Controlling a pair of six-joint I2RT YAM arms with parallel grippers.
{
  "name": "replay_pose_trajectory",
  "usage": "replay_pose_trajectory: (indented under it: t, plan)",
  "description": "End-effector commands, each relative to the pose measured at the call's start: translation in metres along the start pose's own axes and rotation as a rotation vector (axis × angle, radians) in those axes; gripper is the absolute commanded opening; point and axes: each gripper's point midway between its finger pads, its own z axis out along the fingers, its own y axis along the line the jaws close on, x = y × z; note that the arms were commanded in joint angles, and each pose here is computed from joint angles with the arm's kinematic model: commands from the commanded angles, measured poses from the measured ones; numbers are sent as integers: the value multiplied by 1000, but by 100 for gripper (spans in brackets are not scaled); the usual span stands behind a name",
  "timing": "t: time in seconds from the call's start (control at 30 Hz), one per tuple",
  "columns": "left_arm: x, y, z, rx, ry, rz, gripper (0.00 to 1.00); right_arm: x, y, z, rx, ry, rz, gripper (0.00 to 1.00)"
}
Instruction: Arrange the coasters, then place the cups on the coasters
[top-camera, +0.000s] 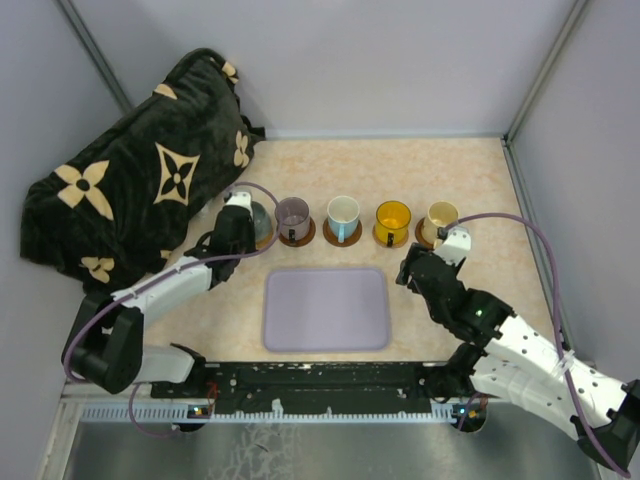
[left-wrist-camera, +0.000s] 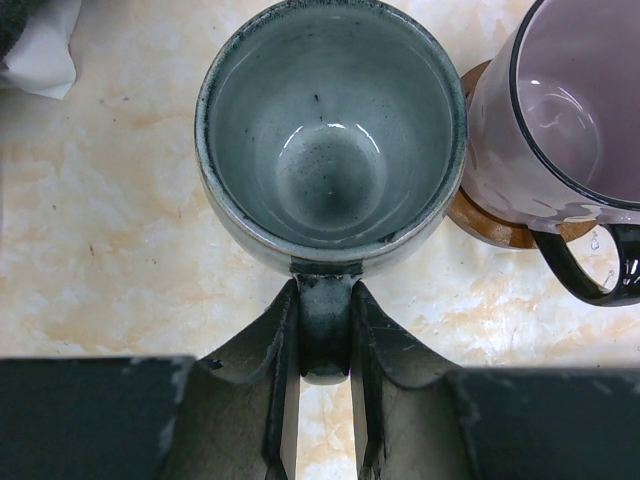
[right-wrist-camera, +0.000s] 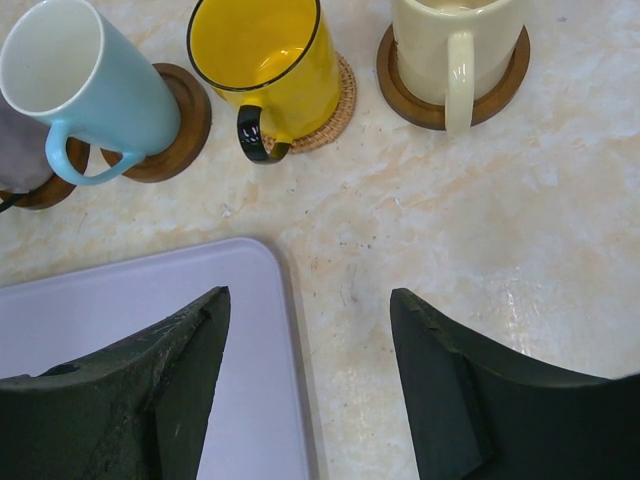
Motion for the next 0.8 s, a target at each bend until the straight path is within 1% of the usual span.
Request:
replay_pose_trajectory:
  t: [0.0,0.4,0.77]
  plan:
    - [-58,-9,0,16,-165,-93,0,-9,6,0,-17,-29,28,66]
    - [-53,-3,3,-28,-154,-111,0,-5,6,1,-20,-18,29,66]
    - [-53,0,-2,-36,-149,-113,0,-3,9,4,-24,-9,26,66]
